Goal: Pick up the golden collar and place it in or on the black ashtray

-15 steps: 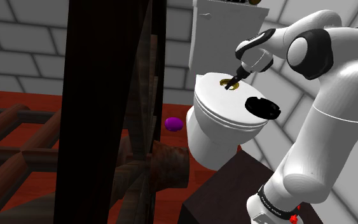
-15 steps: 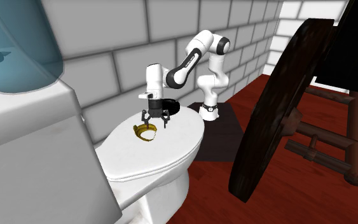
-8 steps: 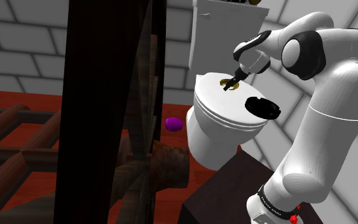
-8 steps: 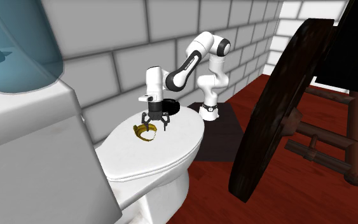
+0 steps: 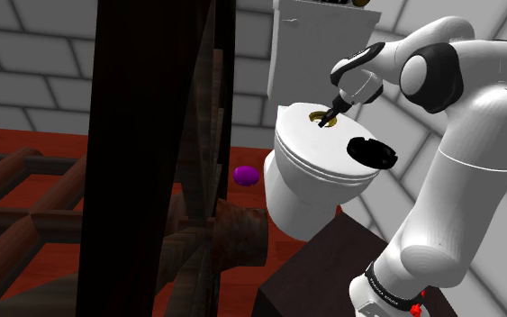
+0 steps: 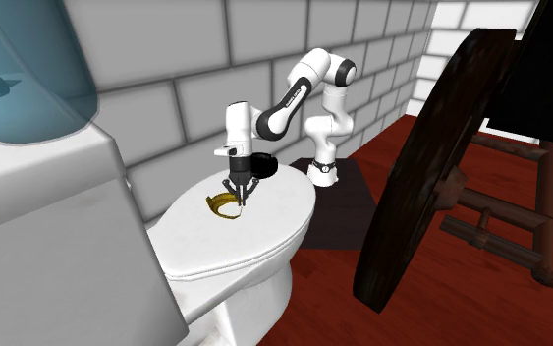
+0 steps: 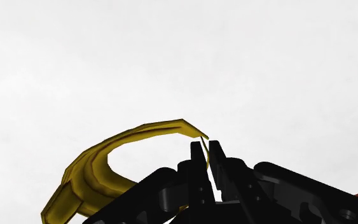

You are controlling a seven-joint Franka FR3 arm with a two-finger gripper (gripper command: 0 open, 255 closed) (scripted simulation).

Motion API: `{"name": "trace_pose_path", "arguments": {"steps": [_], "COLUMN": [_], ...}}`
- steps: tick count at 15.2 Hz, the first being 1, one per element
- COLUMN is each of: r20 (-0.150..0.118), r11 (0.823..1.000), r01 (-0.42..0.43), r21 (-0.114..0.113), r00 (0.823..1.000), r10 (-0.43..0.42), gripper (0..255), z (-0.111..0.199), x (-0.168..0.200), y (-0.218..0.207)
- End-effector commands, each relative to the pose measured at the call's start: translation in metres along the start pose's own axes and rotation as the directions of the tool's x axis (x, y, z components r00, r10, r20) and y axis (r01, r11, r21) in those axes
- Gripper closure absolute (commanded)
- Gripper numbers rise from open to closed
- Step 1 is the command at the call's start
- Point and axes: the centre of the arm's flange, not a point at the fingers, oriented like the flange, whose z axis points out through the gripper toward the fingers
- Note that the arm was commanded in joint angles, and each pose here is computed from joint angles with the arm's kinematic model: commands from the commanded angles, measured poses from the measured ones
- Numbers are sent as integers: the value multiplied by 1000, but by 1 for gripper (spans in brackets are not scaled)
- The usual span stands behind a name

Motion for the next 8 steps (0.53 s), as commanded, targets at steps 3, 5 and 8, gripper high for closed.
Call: {"name": "trace_pose_path", "arguments": {"steps": [3, 5, 8], "r20": [6, 5, 5], "r11": [1000, 1000, 1000], "r01": [-3, -3, -3], "r21": [1, 1, 1], "r00": [1000, 1000, 1000], "r10": [3, 3, 3], "gripper": [255, 255, 255], "z": [2, -2, -17], "x": [-3, 0, 7], "y": [0, 1, 2]}}
